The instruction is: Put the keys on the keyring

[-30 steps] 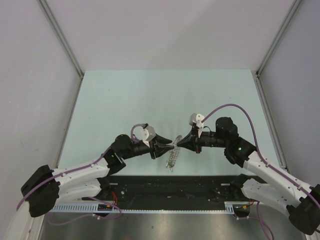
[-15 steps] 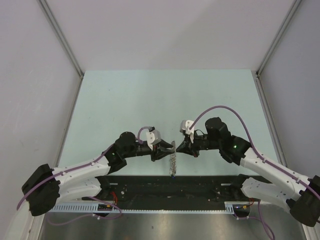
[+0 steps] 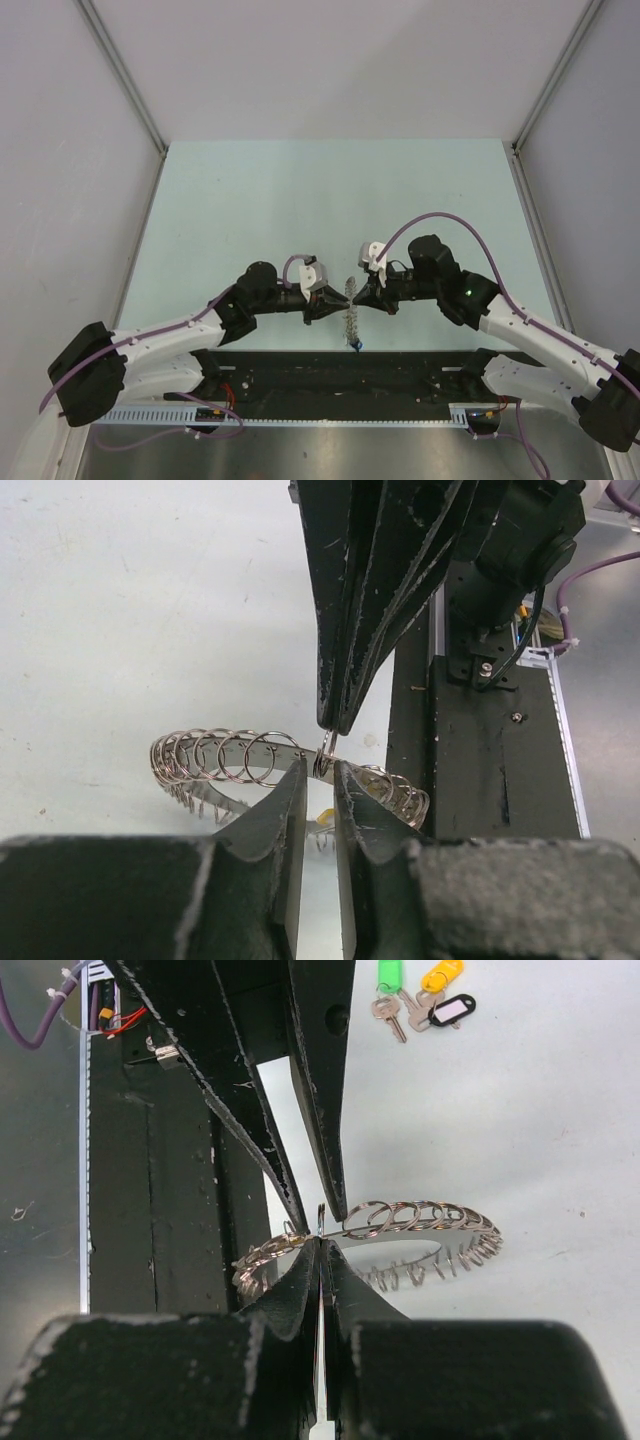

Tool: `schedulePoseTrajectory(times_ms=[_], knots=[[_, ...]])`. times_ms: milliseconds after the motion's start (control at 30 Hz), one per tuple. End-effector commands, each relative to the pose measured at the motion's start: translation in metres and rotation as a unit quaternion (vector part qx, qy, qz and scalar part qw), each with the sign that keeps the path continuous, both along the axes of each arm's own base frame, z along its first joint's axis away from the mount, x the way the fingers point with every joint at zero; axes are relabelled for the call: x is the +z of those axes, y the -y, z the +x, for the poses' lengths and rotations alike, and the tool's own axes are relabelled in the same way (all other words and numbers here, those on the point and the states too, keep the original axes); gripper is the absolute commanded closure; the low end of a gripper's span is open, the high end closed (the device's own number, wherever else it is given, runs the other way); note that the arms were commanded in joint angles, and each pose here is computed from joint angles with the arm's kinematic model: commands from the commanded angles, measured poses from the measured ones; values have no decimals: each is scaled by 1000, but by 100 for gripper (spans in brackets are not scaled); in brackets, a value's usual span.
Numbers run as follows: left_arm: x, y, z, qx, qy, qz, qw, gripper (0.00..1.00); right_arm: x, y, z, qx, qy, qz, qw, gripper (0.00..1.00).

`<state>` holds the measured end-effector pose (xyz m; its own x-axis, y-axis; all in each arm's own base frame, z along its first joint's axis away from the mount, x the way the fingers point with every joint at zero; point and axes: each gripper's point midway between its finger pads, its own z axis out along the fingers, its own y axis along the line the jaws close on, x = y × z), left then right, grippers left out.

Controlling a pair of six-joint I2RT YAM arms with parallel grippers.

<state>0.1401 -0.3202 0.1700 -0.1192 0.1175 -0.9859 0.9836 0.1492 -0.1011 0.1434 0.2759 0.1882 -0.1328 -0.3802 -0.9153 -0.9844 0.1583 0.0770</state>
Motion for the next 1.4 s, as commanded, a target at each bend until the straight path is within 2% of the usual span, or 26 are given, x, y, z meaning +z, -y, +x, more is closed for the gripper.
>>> schedulePoseTrajectory(times_ms=[0,333,800,1000,1100,1167,1367], knots=[[18,7,0,-12,18,-12,1000,81,36,-9,5,9,44,37,998,100],[25,8,1,-10,17,-23,1000,90,32,-11,1,17,45,29,998,100],[27,13,-5,-29,11,-27,999,88,26,-12,2,14,44,19,999,100],[31,14,-6,-32,13,-32,999,83,24,-12,2,13,44,16,999,100],[31,14,-6,-32,12,-33,999,89,24,-12,2,13,44,16,999,100],[30,14,-6,-31,13,-32,999,99,25,-12,3,12,45,16,999,100],[28,12,-5,-25,12,-31,999,100,31,-10,6,-8,46,23,999,100]])
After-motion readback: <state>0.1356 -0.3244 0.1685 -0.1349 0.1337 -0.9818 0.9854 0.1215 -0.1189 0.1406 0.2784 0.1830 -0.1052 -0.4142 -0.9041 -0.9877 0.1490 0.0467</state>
